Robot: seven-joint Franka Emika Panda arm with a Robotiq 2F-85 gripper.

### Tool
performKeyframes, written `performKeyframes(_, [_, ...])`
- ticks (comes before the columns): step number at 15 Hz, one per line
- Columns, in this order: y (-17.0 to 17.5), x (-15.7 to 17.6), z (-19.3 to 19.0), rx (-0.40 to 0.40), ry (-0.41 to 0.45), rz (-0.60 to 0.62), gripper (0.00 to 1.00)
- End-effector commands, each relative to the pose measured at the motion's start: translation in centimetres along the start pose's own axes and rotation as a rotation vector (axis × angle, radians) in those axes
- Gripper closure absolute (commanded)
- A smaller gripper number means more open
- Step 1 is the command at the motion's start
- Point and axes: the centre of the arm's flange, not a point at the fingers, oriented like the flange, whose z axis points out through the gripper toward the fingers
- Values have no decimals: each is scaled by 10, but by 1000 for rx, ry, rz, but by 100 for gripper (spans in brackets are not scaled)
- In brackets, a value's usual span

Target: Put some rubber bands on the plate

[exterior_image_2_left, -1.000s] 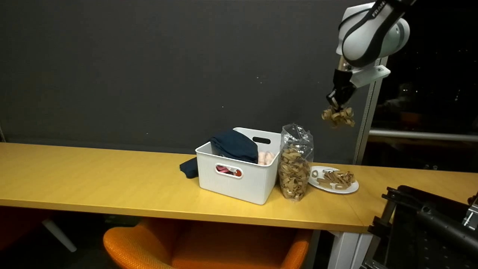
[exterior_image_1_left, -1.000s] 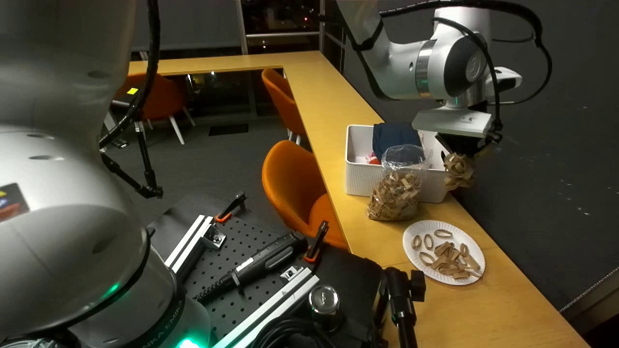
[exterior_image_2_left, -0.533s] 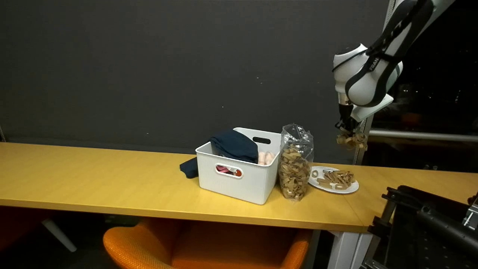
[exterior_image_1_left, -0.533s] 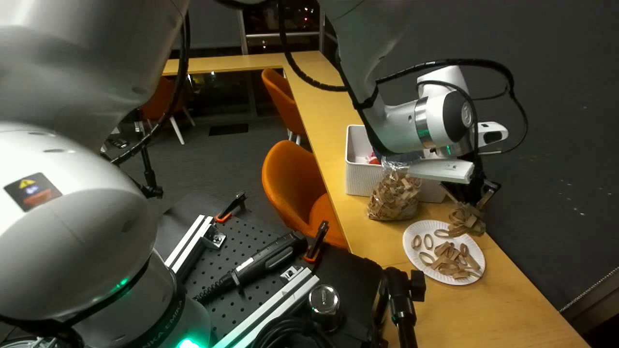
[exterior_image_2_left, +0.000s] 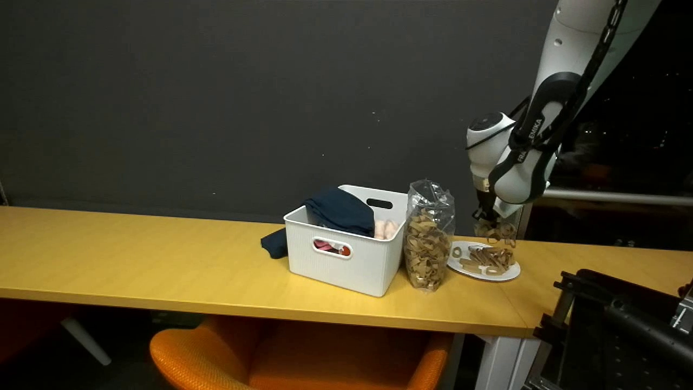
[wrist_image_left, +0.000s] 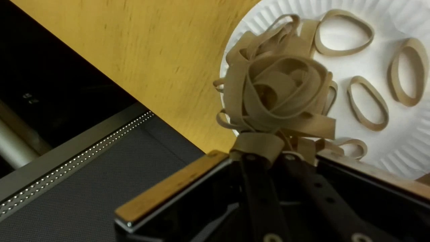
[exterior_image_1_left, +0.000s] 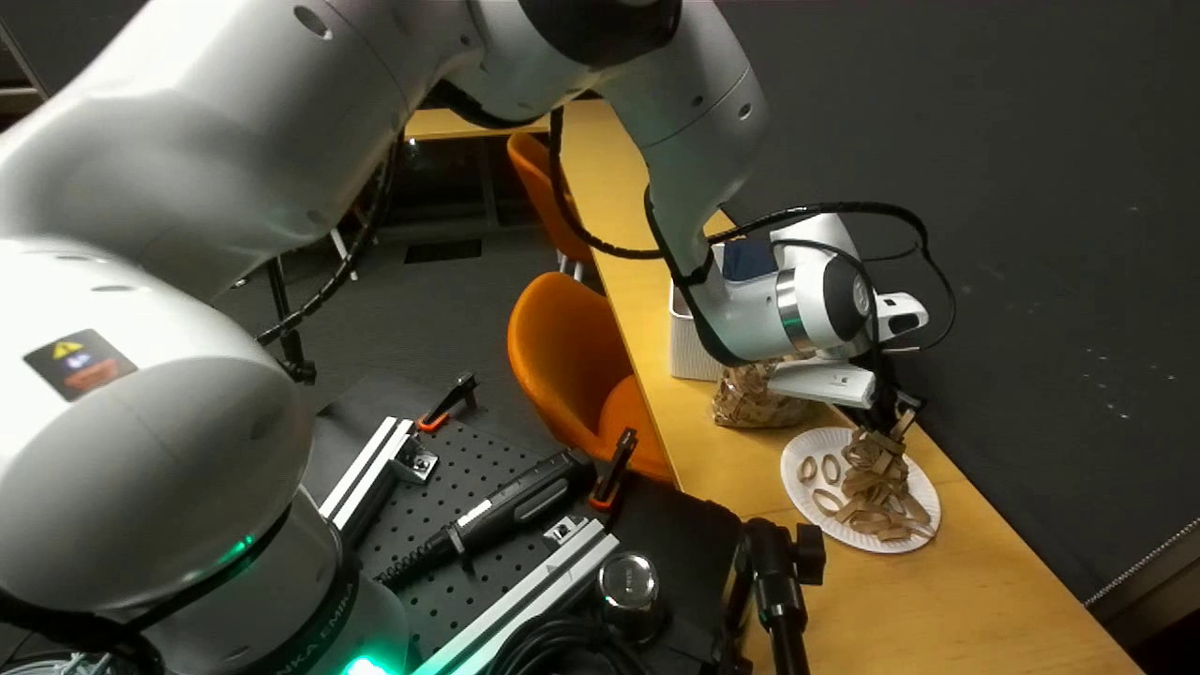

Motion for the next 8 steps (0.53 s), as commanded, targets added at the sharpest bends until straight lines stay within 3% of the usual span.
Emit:
performKeyframes(1, [-9, 9, 15, 5, 62, 7, 68])
performKeyframes(4, [-12, 9, 19, 16, 71, 23, 56])
performKeyframes(8, [-6, 11, 14, 29, 90, 50, 27])
